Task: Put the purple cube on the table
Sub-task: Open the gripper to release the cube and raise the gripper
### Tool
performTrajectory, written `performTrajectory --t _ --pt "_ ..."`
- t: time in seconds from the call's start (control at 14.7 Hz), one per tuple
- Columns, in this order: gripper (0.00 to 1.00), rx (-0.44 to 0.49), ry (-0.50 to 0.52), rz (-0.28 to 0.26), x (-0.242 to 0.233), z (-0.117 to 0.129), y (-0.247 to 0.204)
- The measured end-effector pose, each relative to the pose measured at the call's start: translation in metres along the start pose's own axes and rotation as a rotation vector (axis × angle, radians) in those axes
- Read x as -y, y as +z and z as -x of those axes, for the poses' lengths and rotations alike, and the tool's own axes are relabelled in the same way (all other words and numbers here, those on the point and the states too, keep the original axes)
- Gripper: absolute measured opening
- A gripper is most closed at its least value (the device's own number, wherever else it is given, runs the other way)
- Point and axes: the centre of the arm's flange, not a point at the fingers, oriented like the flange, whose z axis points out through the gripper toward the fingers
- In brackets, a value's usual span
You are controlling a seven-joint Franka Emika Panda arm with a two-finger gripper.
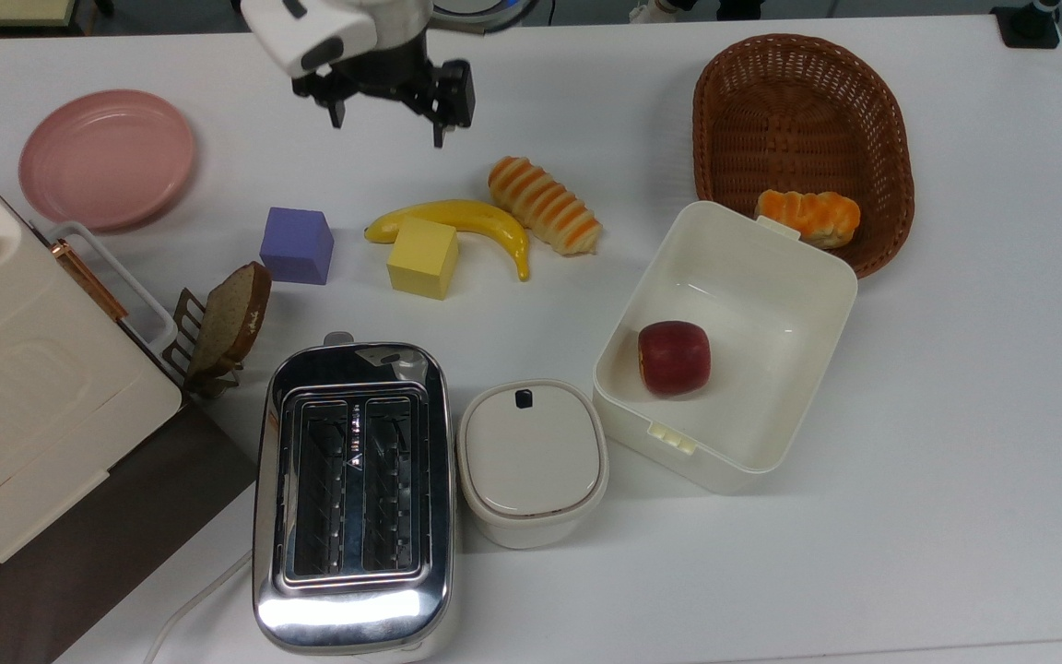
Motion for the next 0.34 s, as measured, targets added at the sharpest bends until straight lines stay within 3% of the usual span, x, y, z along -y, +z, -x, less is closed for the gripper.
performTrajectory --t 0.34 --pt "1.00 0.001 0.002 -0.002 -0.0011 -0.0015 0.0001"
